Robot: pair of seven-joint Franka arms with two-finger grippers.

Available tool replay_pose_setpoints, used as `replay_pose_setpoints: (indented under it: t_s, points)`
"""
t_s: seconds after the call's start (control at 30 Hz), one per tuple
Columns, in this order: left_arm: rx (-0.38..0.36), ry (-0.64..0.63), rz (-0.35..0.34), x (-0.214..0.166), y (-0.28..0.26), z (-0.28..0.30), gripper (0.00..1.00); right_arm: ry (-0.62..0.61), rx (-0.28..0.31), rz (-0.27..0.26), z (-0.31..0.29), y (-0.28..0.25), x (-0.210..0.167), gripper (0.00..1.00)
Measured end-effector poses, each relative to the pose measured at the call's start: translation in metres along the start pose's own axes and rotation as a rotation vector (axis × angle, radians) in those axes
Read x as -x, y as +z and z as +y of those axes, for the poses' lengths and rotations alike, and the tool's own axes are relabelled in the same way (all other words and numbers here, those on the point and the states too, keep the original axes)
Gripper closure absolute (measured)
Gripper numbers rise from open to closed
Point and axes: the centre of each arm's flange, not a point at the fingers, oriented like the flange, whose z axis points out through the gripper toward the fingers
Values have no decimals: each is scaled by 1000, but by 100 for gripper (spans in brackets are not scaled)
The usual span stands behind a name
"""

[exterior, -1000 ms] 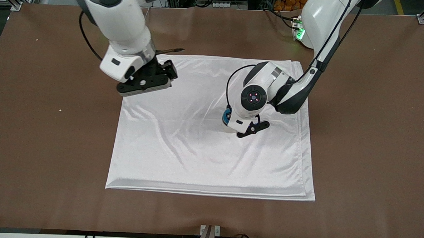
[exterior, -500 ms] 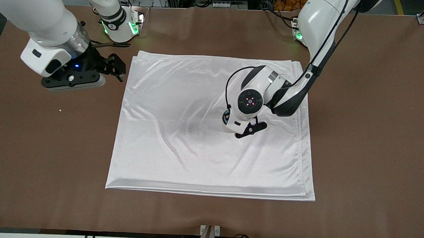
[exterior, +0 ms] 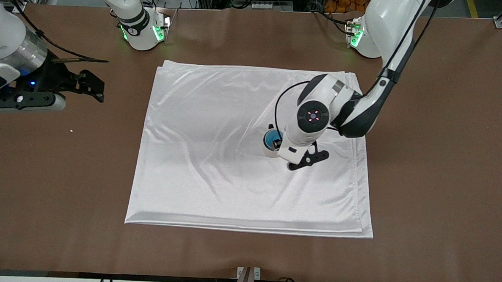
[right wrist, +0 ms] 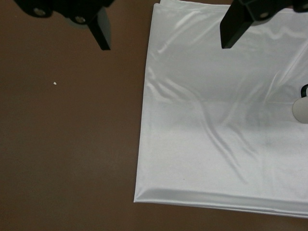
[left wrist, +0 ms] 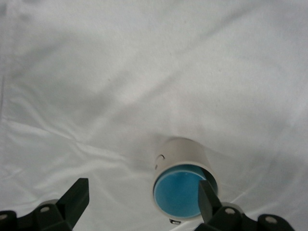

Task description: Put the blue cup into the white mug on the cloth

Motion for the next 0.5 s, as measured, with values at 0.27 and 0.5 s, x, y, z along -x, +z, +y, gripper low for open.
replay_pose_setpoints:
  t_s: [0.27, 0.5]
  points:
    - [39, 27, 31, -89, -34, -88, 0, 54, -2, 3, 38, 1, -4, 0]
    - [55, 97, 50, -143, -50, -161, 0, 74, -4, 22, 51, 0, -7, 0]
